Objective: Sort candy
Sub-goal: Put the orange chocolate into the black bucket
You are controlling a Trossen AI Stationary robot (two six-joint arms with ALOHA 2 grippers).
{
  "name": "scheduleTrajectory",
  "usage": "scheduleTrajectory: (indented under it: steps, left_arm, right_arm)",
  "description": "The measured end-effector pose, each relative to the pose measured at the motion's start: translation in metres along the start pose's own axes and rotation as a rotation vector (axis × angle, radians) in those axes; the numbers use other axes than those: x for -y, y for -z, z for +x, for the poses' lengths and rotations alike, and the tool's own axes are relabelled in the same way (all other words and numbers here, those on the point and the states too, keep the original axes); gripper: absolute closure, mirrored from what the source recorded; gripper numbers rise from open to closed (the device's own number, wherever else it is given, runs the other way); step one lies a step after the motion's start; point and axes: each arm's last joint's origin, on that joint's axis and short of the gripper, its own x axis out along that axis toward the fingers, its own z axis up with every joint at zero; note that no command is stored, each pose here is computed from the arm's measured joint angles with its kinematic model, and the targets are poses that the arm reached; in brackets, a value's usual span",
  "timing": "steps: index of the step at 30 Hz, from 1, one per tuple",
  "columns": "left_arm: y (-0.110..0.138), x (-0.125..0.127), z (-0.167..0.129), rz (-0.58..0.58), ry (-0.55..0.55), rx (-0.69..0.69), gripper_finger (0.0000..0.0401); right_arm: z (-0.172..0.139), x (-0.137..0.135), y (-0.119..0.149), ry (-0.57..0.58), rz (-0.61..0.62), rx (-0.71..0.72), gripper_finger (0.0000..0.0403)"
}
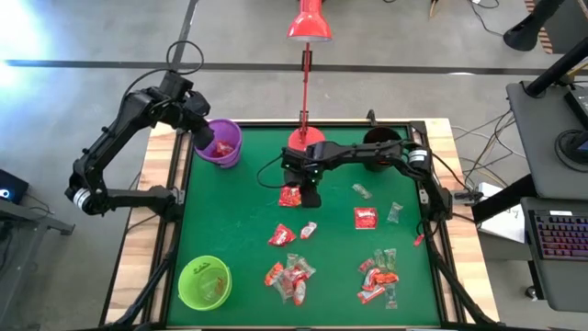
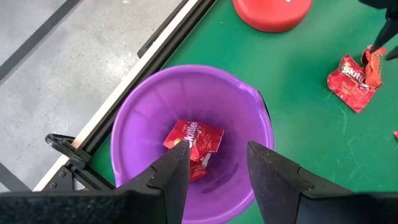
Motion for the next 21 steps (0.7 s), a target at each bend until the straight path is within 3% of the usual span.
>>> scheduleTrajectory:
  steps: [3,15,21]
  left_arm:
    - [0.000,0.000,0.001,0.002,0.001,-0.002,0.0260]
    - [-0.002,-0.001,0.002,0.003,-0.001,0.002,0.0260]
    - [-0.002,-0.001,0.002,0.004,-0.002,0.004,0.0260]
  right_arm:
    - [0.004,-0.002,0.003,-0.064,0.003,0.003,0.0294]
    - [0.021,-0.001,0.010,-0.055,0.043,0.037,0.0303]
    - [0.024,0.000,0.014,-0.057,0.081,0.028,0.0326]
